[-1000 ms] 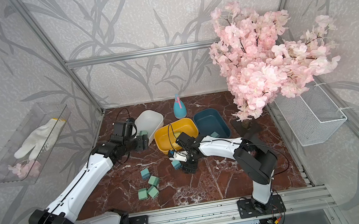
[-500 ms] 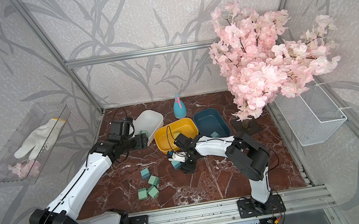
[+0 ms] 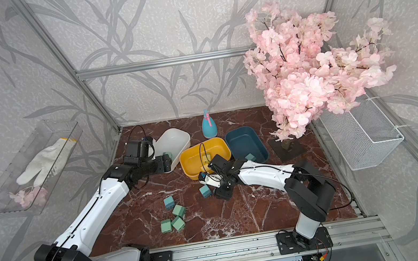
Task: Place the plugs by color into the storage box
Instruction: Pick up the plug from the center of the board.
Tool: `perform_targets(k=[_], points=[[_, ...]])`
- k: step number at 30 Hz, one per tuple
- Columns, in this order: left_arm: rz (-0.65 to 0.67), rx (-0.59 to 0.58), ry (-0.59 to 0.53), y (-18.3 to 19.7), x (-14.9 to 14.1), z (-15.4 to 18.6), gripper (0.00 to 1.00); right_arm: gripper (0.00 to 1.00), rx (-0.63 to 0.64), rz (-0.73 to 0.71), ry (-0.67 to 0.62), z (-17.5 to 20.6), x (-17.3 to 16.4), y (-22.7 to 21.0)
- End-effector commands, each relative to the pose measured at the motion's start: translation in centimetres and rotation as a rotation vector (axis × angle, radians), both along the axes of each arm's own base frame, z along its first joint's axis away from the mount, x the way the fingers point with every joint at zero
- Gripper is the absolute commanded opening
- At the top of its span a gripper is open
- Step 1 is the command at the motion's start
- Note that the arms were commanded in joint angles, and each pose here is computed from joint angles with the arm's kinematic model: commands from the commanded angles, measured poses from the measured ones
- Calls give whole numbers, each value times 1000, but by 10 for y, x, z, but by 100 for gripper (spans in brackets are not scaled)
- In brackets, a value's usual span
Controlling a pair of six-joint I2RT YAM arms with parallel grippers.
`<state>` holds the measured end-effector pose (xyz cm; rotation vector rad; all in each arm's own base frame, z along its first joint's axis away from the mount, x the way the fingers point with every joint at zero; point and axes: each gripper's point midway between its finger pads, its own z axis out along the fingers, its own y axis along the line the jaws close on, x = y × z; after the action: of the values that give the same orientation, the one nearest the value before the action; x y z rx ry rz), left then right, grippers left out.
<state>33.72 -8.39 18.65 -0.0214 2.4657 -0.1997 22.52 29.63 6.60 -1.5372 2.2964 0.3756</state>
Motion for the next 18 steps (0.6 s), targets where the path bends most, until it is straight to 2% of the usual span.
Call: perform_targets(k=[1, 4, 6, 10, 15, 18], points=[[5, -10, -7, 1, 1, 2, 87, 50, 21, -64, -20, 13, 0, -5], [-8, -23, -6, -3, 1, 1, 87, 49, 21, -154, -68, 32, 9, -16], [-66, -44, -12, -12, 1, 2, 86, 48, 41, -240, -114, 49, 22, -24], [-95, -92, -7, -22, 4, -2, 85, 48, 101, -432, -113, 75, 55, -50], [-130, -123, 19, -32, 4, -5, 86, 47, 126, -653, -139, 80, 110, -91], [-151, -138, 17, -37, 3, -4, 86, 47, 100, -729, -153, 76, 140, -107]])
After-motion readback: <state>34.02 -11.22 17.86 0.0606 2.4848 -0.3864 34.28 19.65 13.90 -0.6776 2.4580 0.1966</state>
